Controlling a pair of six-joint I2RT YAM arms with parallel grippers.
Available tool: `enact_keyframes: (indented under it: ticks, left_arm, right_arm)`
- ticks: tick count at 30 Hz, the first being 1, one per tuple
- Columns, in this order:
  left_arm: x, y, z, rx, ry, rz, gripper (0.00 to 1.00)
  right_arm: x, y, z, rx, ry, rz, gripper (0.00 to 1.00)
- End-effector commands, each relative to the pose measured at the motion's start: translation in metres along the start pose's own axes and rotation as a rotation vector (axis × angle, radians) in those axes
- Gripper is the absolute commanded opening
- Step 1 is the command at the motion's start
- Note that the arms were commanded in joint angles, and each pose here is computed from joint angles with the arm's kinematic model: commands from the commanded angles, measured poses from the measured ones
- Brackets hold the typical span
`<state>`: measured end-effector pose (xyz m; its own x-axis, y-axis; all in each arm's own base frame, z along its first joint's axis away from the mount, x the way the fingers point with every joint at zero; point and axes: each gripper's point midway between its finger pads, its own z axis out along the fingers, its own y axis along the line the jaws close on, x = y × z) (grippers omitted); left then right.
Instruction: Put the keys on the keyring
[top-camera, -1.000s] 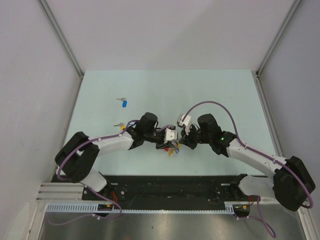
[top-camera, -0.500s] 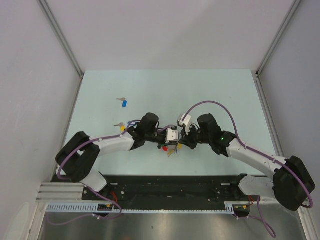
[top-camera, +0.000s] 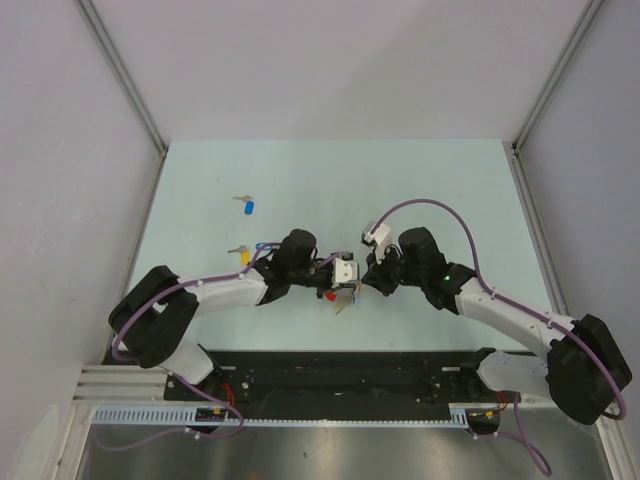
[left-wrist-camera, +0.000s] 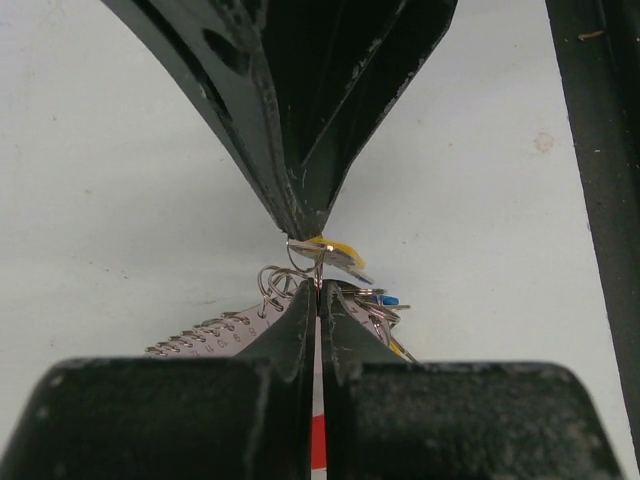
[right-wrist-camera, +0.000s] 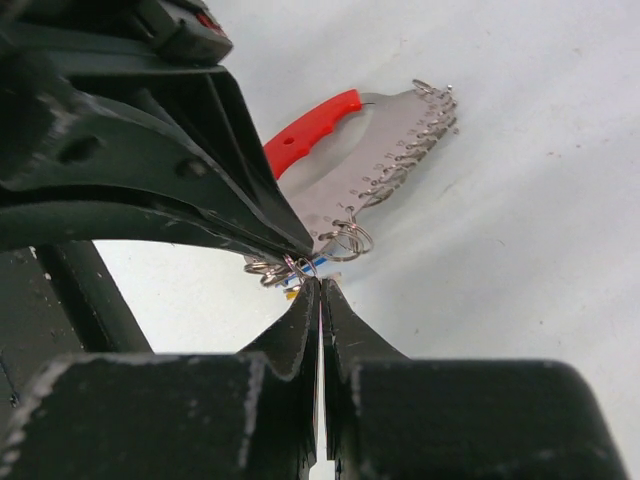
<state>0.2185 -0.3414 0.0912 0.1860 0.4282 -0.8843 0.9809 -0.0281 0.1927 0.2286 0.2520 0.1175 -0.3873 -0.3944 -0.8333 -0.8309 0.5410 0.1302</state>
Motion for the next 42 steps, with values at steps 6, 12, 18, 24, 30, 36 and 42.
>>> enact_keyframes:
  ticks: [6, 12, 18, 24, 30, 36, 42]
  left_arm:
    - [-0.029, 0.005, -0.011, -0.062, -0.089, 0.012, 0.0]
    - [-0.036, 0.006, -0.014, -0.08, -0.116, 0.017, 0.0]
    - [-0.044, 0.008, -0.019, -0.11, -0.147, 0.021, 0.0]
    - [-0.05, 0.012, -0.024, -0.152, -0.177, 0.031, 0.0]
    - [-0.051, 0.014, -0.026, -0.173, -0.187, 0.029, 0.0]
    - [-0.048, 0.014, -0.025, -0.167, -0.179, 0.019, 0.0]
    - [-0.042, 0.011, -0.022, -0.148, -0.147, 0.004, 0.23]
  right_arm:
    - [0.0, -0.024, -0.007, 0.114, -0.038, 0.103, 0.0]
    - [0.004, -0.023, -0.003, 0.105, -0.031, 0.13, 0.0]
    - [0.011, -0.021, 0.004, 0.082, -0.012, 0.168, 0.0]
    - [0.016, -0.021, 0.009, 0.077, 0.007, 0.186, 0.0]
    - [0.02, -0.02, 0.011, 0.06, 0.017, 0.193, 0.0]
    - [0.01, -0.019, 0.004, 0.059, -0.015, 0.168, 0.0]
    - [-0.013, -0.017, -0.011, 0.069, -0.093, 0.127, 0.0]
